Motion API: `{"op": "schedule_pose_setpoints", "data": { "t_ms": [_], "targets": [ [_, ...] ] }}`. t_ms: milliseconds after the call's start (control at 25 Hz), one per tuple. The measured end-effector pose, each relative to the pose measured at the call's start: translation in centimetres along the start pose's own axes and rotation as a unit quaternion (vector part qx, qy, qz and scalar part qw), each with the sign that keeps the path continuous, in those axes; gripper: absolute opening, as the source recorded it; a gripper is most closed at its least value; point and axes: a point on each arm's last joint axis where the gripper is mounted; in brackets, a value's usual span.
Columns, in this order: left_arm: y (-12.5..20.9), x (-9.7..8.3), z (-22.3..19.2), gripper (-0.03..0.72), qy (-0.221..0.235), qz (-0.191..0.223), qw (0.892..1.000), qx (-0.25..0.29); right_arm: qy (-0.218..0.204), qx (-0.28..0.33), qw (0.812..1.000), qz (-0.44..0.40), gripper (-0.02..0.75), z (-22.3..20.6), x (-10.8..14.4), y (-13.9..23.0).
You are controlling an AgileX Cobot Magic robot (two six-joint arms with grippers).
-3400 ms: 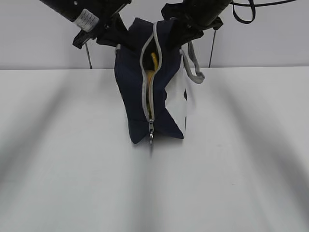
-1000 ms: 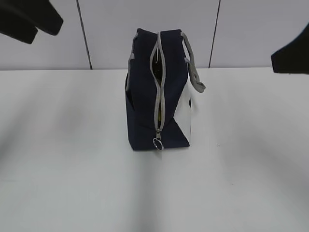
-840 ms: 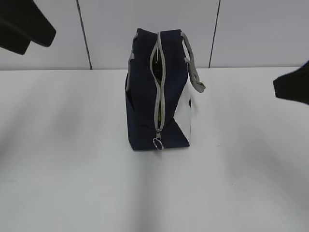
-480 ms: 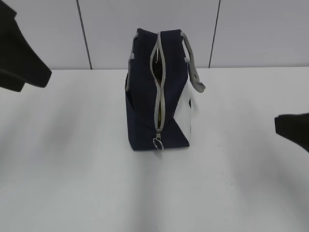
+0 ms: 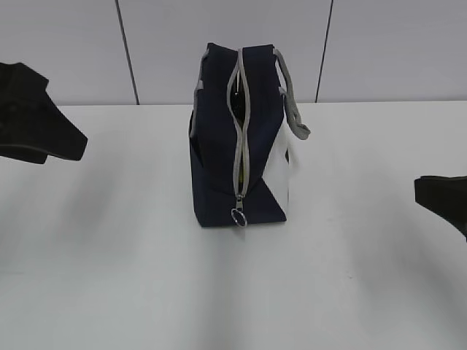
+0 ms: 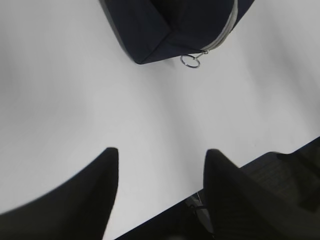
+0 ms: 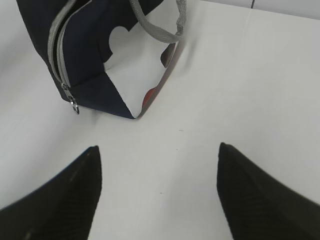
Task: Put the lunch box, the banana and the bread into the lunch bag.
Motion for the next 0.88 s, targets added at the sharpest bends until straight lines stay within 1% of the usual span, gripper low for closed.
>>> {"op": "schedule_pose_setpoints", "data": {
  "t_ms": [160,280,440,600,680,880],
  "targets": [
    [-0.1,0.1,-0.1,0.392,-0.003,0.000,1.000,-0.008,0.001,0.003,1.000,0.001,0.531,-1.1,0.0,0.0],
    [-0.2,0.1,-0.1,0.390,-0.005,0.000,1.000,-0.015,-0.001,-0.010,1.000,-0.007,0.531,-1.9,0.0,0.3],
    [-0.3,0.2,-0.1,0.384,-0.006,0.000,1.000,-0.020,-0.003,-0.039,0.999,-0.023,0.531,-2.9,-0.1,1.1],
    [-0.4,0.2,-0.1,0.382,-0.007,-0.001,1.000,-0.025,-0.001,-0.088,0.996,-0.027,0.531,-3.4,-0.3,1.9],
    [-0.4,0.2,-0.2,0.381,-0.008,-0.001,1.000,-0.026,-0.001,-0.100,0.995,-0.026,0.531,-3.7,-0.3,2.1],
    [-0.7,0.4,-0.7,0.375,-0.010,-0.006,1.000,-0.028,-0.013,-0.111,0.993,0.042,0.531,-4.8,0.0,2.3]
  ]
}}
Point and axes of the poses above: a point on each arm's last joint axis where the gripper is mounted, z pointing back along that axis away from the gripper, x along the wrist's bending axis when the last joint is at zero, y = z × x, and after that the axes turned 8 degrees about -z, right-handed
